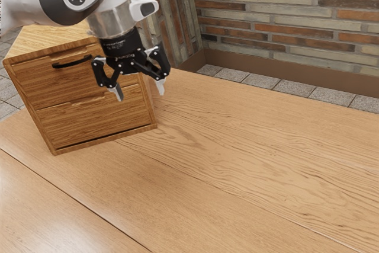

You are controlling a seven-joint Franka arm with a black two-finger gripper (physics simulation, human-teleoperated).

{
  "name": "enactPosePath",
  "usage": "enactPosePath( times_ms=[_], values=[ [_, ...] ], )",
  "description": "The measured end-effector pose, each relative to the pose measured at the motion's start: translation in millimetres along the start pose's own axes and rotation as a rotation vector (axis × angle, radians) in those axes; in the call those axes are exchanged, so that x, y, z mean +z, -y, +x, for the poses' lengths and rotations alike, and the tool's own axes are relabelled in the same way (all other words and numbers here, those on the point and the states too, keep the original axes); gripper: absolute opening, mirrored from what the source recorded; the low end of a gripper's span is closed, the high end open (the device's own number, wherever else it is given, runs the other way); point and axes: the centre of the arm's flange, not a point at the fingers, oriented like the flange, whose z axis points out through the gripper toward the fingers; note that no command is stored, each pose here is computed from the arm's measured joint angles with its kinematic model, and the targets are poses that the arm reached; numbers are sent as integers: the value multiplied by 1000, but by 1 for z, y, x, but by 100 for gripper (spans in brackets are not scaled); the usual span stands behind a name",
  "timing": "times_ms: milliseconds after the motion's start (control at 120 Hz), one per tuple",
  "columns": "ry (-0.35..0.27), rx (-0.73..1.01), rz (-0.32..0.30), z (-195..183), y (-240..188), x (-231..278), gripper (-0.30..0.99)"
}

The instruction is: Pull the drawer handle with one arm to open the drawer

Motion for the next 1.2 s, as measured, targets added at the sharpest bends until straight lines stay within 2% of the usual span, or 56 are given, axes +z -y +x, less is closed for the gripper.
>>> enactPosePath(
  times_ms=[108, 242, 267, 300, 342, 392, 450, 500, 783, 858, 925, 1042, 1108, 1200],
  values=[
    [-51, 55, 41, -25, -22, -1, 69],
    [-111, 57, 36, -24, -17, -19, 69],
    [-139, 54, 23, -25, -13, -35, 69],
    [-221, 56, -14, -38, -3, -82, 69],
    [-282, 74, -38, -51, 7, -117, 69],
    [-323, 129, -53, -57, 14, -135, 69],
    [-344, 214, -61, -58, 19, -144, 69],
    [-331, 286, -53, -58, 23, -143, 69],
    [-99, 615, -104, -64, 43, -114, 69],
    [-61, 700, -128, -86, 52, -112, 69],
    [-66, 811, -131, -127, 52, -119, 69],
    [-113, 967, -46, -181, 57, -126, 69],
    [-145, 1036, -22, -196, 70, -129, 69],
    [-157, 1120, 9, -198, 74, -124, 69]
  ],
)
